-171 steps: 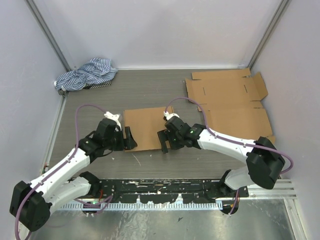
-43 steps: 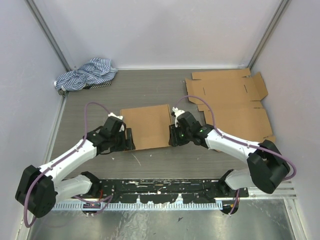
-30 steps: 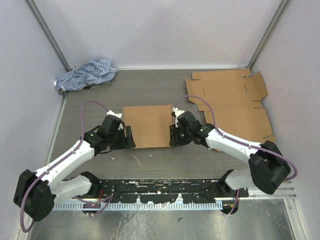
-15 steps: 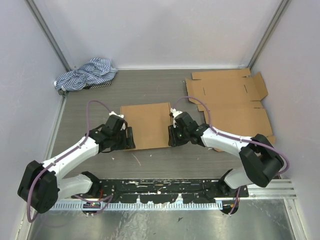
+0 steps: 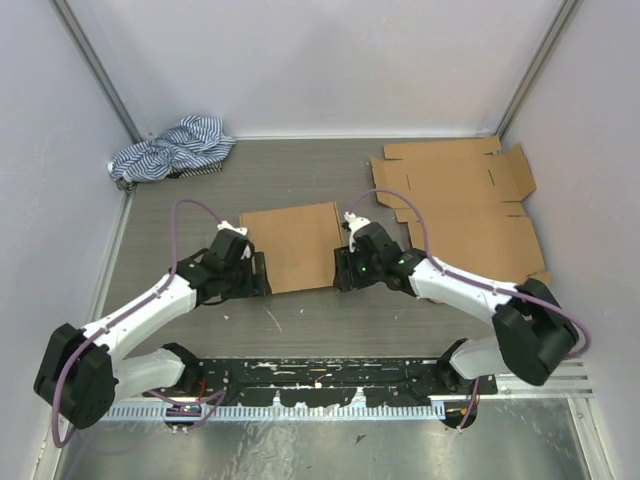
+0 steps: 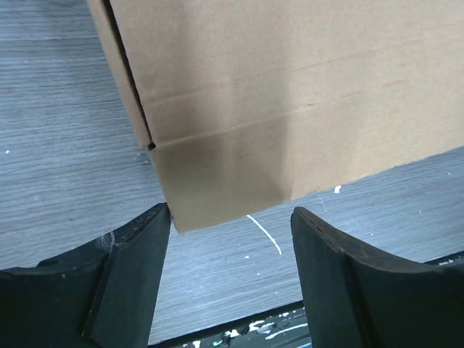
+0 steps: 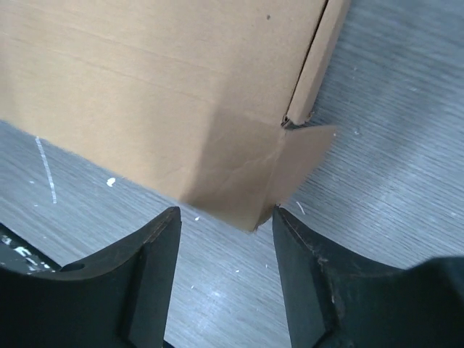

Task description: Fold the paper box

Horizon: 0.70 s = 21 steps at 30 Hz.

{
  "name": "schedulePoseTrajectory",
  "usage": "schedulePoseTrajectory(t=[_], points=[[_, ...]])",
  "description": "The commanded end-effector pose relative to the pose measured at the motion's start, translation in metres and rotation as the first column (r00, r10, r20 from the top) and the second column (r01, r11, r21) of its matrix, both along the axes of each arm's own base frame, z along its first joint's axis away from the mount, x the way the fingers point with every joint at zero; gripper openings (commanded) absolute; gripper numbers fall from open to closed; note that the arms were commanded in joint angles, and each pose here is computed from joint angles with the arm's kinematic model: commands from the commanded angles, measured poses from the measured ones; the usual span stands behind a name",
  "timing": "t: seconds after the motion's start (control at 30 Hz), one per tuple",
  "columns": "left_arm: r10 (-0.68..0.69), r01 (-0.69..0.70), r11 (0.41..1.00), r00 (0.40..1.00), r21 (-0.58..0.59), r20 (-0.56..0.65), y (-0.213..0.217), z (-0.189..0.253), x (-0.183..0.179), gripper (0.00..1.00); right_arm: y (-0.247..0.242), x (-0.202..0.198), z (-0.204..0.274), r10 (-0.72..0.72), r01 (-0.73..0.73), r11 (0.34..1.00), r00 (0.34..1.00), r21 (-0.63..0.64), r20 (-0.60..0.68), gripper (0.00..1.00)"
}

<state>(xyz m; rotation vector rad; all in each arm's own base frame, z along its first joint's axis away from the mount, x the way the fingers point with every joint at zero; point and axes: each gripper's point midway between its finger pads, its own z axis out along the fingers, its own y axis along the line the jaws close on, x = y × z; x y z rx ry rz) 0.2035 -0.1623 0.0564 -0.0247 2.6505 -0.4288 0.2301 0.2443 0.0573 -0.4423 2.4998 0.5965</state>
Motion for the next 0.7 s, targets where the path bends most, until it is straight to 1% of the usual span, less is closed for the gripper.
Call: schedulePoseTrajectory(t=[0.0, 0.1, 0.2, 0.3, 0.4, 0.47, 0.63, 0.67], points=[[-0.006, 0.006, 1.000, 0.996, 0.002, 0.086, 0.005, 0.035, 0.006, 0.75, -0.001, 0.014, 0.059, -0.030, 0.022, 0.998, 0.989, 0.053, 0.146, 0.61], [0.013, -0.019, 0.999, 0.991, 0.044, 0.133, 0.017, 0.054, 0.009, 0.77, -0.007, 0.024, 0.083, -0.056, 0.048, 0.998, 0.977, 0.043, 0.207, 0.65], [0.039, -0.045, 0.999, 0.984, 0.029, 0.175, 0.019, 0.069, 0.013, 0.78, -0.006, 0.036, 0.093, -0.063, 0.061, 0.998, 0.972, 0.017, 0.227, 0.66], [0.058, -0.062, 0.998, 0.981, 0.019, 0.183, 0.017, 0.078, 0.017, 0.78, -0.002, 0.040, 0.084, -0.068, 0.071, 0.997, 0.982, -0.011, 0.179, 0.66], [0.046, -0.045, 0.999, 0.982, -0.014, 0.185, 0.006, 0.085, 0.024, 0.78, -0.003, 0.038, 0.070, -0.088, 0.093, 0.995, 0.988, -0.034, 0.128, 0.65], [0.033, -0.025, 0.999, 0.980, -0.042, 0.198, -0.005, 0.091, 0.033, 0.78, -0.007, 0.033, 0.062, -0.100, 0.105, 0.994, 0.989, -0.042, 0.113, 0.65], [0.007, 0.000, 0.999, 0.981, -0.033, 0.195, -0.029, 0.095, 0.068, 0.78, -0.011, 0.017, 0.049, -0.080, 0.082, 0.996, 0.994, -0.027, 0.074, 0.65], [0.002, 0.002, 1.000, 0.984, -0.025, 0.178, -0.036, 0.089, 0.076, 0.77, -0.012, 0.015, 0.047, -0.077, 0.079, 0.997, 0.994, -0.023, 0.075, 0.65]])
